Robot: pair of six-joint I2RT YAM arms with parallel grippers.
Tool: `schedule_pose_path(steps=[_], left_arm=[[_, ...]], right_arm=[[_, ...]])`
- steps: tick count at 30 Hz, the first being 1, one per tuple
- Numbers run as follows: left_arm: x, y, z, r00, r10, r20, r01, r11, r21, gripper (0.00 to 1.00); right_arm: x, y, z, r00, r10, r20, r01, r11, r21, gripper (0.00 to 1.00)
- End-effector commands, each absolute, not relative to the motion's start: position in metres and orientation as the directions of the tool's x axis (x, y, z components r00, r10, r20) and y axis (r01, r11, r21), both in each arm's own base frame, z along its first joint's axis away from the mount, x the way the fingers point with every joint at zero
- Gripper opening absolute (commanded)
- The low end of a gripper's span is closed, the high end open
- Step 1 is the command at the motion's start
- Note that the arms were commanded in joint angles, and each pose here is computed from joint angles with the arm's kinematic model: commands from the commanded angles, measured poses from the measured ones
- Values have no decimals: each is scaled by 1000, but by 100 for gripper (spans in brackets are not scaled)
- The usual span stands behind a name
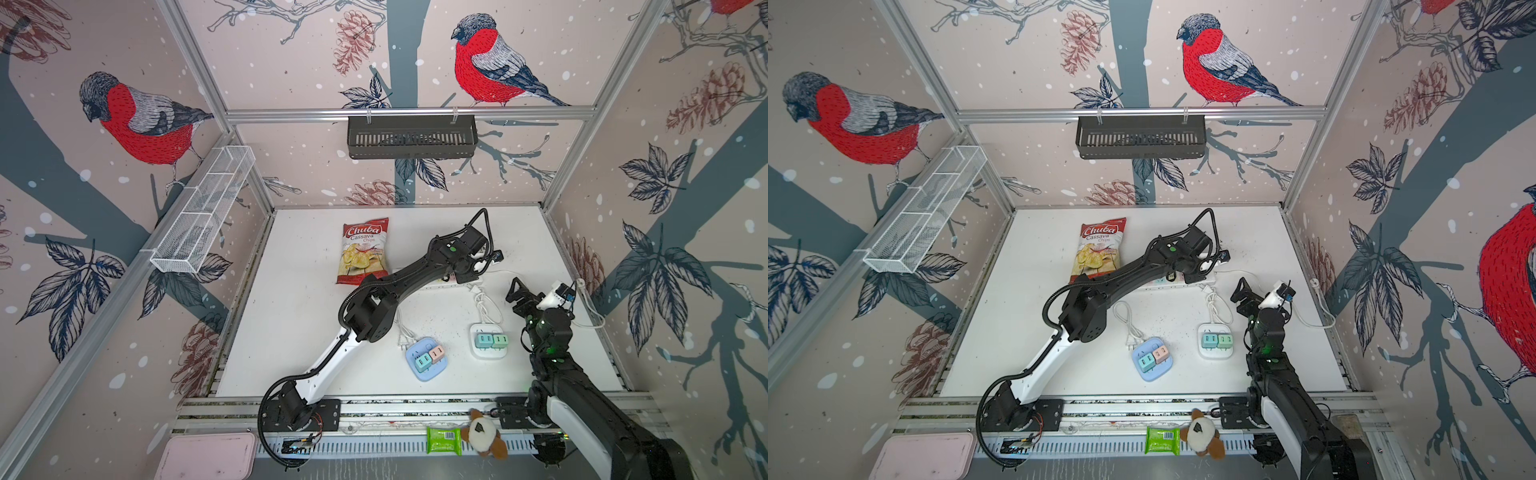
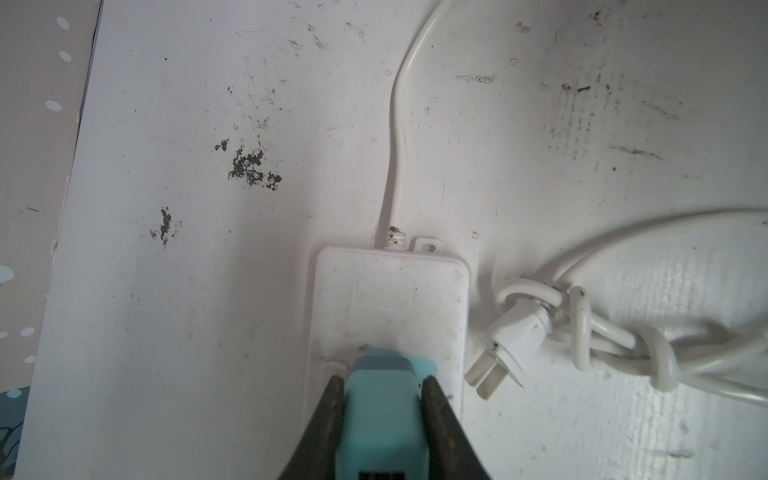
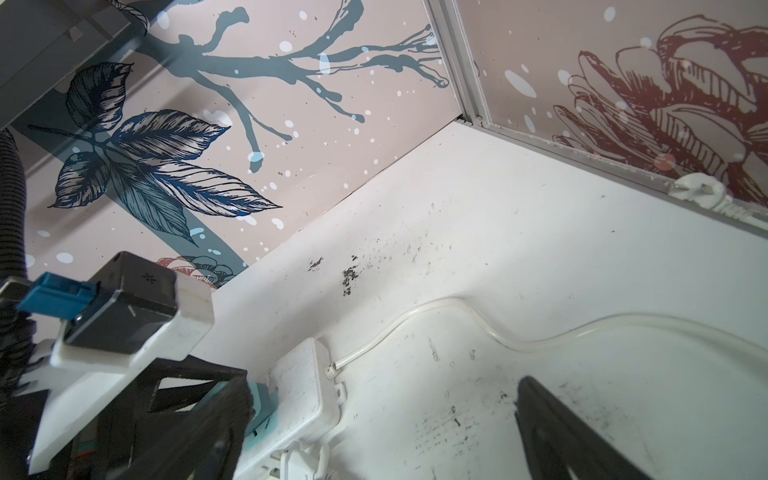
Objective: Insert the plug
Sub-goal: 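Lower the teal charger with the left gripper into the teal socket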
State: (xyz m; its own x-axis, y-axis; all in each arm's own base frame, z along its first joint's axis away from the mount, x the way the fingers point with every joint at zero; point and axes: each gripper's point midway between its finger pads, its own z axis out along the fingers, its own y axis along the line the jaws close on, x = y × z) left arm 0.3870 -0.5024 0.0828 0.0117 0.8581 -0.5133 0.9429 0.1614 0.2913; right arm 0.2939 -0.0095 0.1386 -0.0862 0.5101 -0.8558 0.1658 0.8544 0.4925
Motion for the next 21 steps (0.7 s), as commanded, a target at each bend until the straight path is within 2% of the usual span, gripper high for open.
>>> schedule_pose_path(steps=[1,5,9,14,21], left_arm=[[375,-484,62,-70,888,-455,966,174,191,0],[366,-465,68,-136,902,-410,973,199,115,0],[349,-441,71,-133,933,-335,980,173,94,0],[340,-429,71,-109,948,-301,986,140,86,0],[363,-411,37,-138,951,-278,987,155,42,0]], right_arm=[[295,-9,142,-75,513,-855,158,853,497,100],[294,-10,142,-74,513,-855,158,853,497,100],[295,-9,142,-74,513,-855,157,853,498,99],[295,-10,141,-76,514,-855,163,852,498,100],[306,6,136,-156,485,-861,111,874,472,100]])
